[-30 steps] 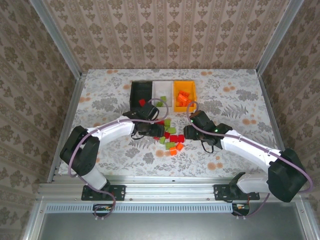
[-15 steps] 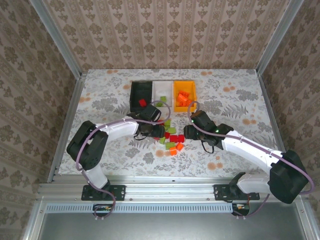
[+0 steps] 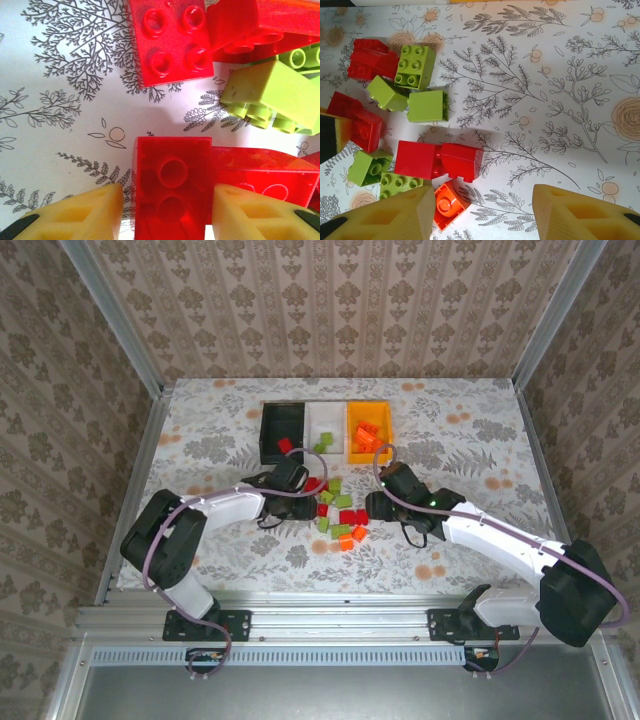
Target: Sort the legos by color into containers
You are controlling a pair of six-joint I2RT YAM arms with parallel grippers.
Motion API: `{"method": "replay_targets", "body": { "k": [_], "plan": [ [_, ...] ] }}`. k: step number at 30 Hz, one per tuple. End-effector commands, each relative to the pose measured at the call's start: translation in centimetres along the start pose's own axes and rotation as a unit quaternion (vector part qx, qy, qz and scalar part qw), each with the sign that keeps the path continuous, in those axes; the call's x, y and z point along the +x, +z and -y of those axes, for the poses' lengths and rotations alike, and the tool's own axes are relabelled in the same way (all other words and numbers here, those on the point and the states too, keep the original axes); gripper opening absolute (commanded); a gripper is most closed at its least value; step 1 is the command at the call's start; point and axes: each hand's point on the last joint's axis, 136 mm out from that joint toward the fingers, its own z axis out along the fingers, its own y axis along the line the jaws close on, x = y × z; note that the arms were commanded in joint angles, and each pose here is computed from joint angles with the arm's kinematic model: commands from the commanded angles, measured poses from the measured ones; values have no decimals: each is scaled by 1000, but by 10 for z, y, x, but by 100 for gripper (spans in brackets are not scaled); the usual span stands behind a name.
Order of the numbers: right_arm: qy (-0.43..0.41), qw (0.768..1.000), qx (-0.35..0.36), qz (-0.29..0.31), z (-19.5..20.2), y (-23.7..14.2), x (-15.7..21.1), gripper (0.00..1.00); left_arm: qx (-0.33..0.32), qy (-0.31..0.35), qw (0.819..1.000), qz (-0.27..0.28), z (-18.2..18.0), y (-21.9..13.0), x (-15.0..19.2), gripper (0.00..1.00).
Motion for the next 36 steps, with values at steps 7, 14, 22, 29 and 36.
{"method": "replay_targets", "body": {
  "k": [7,14,22,29,36],
  "plan": [
    [-2,1000,8,8,0,-6,-2,55,58,26,997,34,30,-39,-17,73],
    [-3,1000,0,2,-8,0,-3,55,41,24,998,32,17,-35,-16,61],
    [-8,1000,4,2,-8,-3,-1,55,26,27,999,6,8,-26,-7,53],
    [-7,1000,3,0,-10,0,-1,55,24,36,999,-20,3,-15,6,53],
    [-7,1000,4,-1,-10,1,0,55,12,37,999,-33,-2,-8,12,49]
  ]
}}
